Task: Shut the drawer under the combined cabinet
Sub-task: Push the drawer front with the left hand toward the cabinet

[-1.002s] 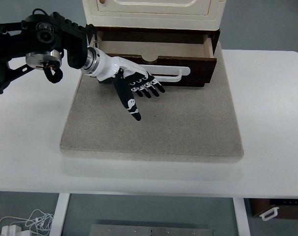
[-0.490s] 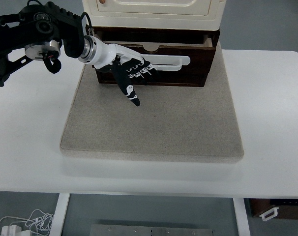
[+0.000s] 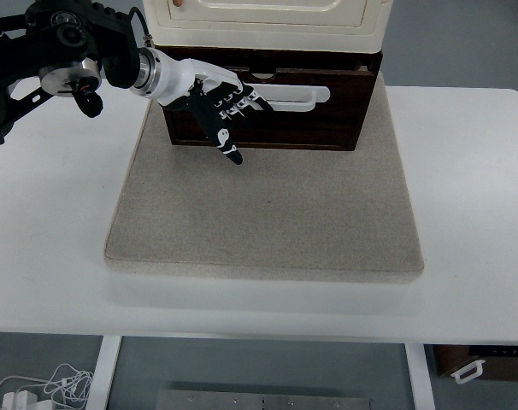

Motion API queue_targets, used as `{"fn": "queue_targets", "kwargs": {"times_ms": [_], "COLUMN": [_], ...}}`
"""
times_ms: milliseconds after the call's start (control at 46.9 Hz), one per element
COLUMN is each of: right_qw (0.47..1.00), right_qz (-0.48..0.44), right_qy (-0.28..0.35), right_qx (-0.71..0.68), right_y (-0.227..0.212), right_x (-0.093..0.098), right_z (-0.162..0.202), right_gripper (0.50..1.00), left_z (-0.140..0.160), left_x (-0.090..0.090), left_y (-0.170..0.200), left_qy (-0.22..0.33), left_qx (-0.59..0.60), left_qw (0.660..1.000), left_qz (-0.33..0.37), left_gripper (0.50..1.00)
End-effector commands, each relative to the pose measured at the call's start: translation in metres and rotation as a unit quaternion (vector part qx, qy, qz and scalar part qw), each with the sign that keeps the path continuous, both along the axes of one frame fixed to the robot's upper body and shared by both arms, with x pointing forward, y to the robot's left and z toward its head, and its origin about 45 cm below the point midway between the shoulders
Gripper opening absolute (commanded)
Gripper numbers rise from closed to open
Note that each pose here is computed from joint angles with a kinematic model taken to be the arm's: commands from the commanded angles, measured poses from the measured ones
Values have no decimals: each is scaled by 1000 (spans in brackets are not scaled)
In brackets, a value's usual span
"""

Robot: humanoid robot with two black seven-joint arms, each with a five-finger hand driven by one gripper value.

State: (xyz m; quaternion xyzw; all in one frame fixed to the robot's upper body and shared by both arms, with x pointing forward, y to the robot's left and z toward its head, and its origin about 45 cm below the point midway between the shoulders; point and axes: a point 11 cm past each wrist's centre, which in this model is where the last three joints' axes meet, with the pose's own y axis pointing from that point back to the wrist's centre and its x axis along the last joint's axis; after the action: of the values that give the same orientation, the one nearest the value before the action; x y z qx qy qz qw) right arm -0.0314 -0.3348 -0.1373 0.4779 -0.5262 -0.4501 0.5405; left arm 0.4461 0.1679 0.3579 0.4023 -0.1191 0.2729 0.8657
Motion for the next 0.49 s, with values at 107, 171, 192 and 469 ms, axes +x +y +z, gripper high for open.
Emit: {"fn": "queue_targets", "kwargs": {"times_ms": [107,171,192,469], "right_qw": [1000,1000,1000,1000], "right_qz": [0,0,0,0], "right_qy": [0,0,0,0], "right_qx": [0,0,0,0], "right_y": [0,0,0,0], "right_x": [0,0,0,0], "right_z": [0,0,0,0], "right_gripper": [952,952,952,952], "left_z": [2,2,2,4], "left_x": [2,4,5,11], "left_y": [1,4,5,12], "left_qy": [-3,-4,-4,-12], "left_qx": [-4,-3,-3,-7], "left_qw": [1000,1000,1000,999], "left_qz": [7,12,14,33], "left_gripper": [1000,1000,1000,1000]}}
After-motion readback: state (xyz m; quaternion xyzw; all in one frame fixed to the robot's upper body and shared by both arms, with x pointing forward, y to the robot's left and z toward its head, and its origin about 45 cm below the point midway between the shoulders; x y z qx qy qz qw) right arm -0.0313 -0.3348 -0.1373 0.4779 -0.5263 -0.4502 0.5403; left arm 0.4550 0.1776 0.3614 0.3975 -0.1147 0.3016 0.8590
